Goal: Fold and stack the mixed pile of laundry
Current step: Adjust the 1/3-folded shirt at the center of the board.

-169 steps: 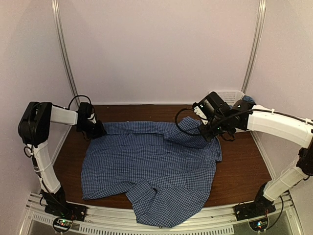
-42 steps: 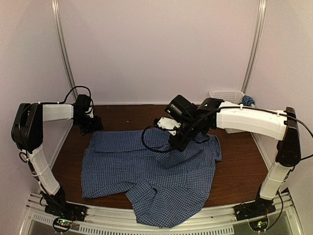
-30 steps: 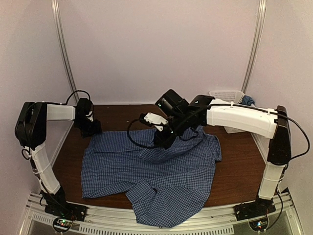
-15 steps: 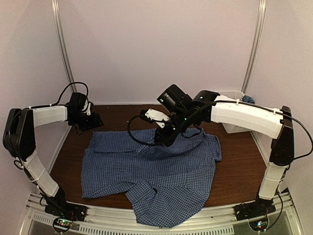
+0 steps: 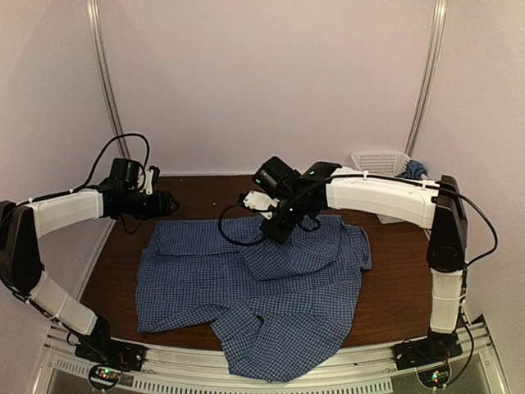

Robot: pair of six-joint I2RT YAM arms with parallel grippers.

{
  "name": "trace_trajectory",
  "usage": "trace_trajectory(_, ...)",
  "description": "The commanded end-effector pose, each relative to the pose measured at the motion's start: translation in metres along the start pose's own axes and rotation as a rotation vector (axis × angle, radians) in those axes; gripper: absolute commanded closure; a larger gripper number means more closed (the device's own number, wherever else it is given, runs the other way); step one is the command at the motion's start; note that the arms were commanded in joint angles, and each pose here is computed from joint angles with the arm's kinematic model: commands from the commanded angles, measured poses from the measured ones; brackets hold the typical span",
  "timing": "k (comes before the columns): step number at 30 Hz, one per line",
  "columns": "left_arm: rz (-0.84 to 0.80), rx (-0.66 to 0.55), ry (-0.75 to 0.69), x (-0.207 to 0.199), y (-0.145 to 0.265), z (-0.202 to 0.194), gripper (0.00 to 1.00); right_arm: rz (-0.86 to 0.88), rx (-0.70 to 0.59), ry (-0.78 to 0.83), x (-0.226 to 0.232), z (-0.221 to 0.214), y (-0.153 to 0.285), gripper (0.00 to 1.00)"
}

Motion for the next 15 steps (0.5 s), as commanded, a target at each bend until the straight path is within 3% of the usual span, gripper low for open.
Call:
trace_trajectory(1, -0.069, -0.107, 0.005, -0.013, 0.01, 0.019, 0.3, -0.097, -0.051, 0.059, -0.009, 0.026, -0.009, 1.0)
trace_trajectory(4, -0.114, -0.112, -0.02, -0.023, 0.012, 0.019, 0.3, -0.115, -0.059, 0.092, 0.005, 0.007, -0.004, 1.0)
trace_trajectory(9, -0.219, -0.095, -0.126, -0.056, 0.015, 0.014, 0.3, 0.069, -0.008, 0.16, 0.073, -0.06, 0.018, 0.97)
trace_trajectory(13, -0.306, -0.037, -0.296, -0.103, 0.013, 0.0, 0.29, 0.202, 0.077, 0.123, 0.111, -0.105, 0.024, 0.6)
trace_trajectory(15, -0.363, 0.004, -0.395, -0.128, 0.01, -0.011, 0.28, 0.24, 0.045, 0.069, 0.113, -0.109, 0.033, 0.41)
Point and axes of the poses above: each gripper's point midway between its finger pads, its own y axis back along the fingers, its own x axis along the line the jaws close on, z = x × y, the point moved 4 cm from there along y, back along the fingers, and after that the axes turned 4 degrees about -y, right-handed, at the moved point
